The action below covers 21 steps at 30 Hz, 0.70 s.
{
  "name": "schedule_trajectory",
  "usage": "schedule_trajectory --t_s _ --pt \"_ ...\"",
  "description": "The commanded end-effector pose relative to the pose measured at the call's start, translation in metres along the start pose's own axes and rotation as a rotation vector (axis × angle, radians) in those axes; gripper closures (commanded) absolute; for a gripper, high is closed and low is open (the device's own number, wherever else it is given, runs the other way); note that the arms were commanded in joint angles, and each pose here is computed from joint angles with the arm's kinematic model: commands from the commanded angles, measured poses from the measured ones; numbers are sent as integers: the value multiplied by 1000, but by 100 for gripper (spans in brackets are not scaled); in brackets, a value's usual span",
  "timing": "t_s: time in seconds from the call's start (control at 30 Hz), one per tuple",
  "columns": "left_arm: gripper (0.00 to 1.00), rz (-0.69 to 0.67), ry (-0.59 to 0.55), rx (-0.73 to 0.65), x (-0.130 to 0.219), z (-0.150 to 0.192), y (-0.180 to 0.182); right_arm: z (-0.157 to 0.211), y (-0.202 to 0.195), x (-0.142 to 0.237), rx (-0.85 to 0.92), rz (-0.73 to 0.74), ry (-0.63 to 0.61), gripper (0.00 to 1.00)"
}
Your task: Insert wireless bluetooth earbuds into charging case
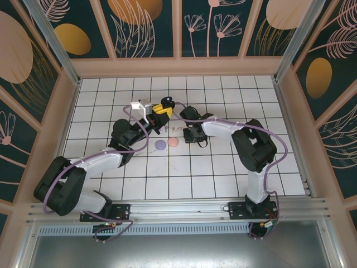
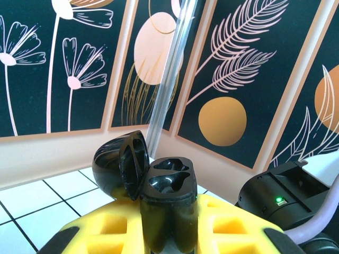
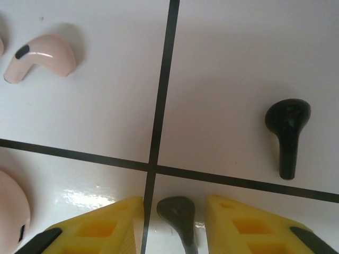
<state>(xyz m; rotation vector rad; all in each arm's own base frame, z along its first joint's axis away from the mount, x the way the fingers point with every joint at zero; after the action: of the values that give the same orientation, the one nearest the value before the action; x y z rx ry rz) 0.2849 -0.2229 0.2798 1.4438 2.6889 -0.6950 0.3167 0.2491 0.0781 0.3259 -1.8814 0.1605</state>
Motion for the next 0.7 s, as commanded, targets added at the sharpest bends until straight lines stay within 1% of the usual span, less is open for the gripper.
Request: schedule_trajectory --t_s 0.0,0.37,0.67 --pt "100 24 -18 2 0 -4 -3 -2 0 -4 -41 24 23 64" --pt "100 28 -17 -1 0 -4 -4 -1 0 -5 -43 27 28 70" --pt "100 32 -18 2 0 -4 -4 1 -1 -3 -38 29 22 81"
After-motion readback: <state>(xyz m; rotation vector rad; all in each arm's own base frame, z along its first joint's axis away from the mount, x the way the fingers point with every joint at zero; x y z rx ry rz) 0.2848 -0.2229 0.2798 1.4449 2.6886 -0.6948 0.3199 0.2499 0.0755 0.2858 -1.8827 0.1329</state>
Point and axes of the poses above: each hand's point on the last joint's axis, 136 mm out from that joint toward the fingers, its own x axis back along the fingers, its own y axis along the line the jaws close on, z = x × y, the point moved 6 cm from there along x, back along the fingers, and after that the axes turned 6 degrees about x, right-handed, at the moved point
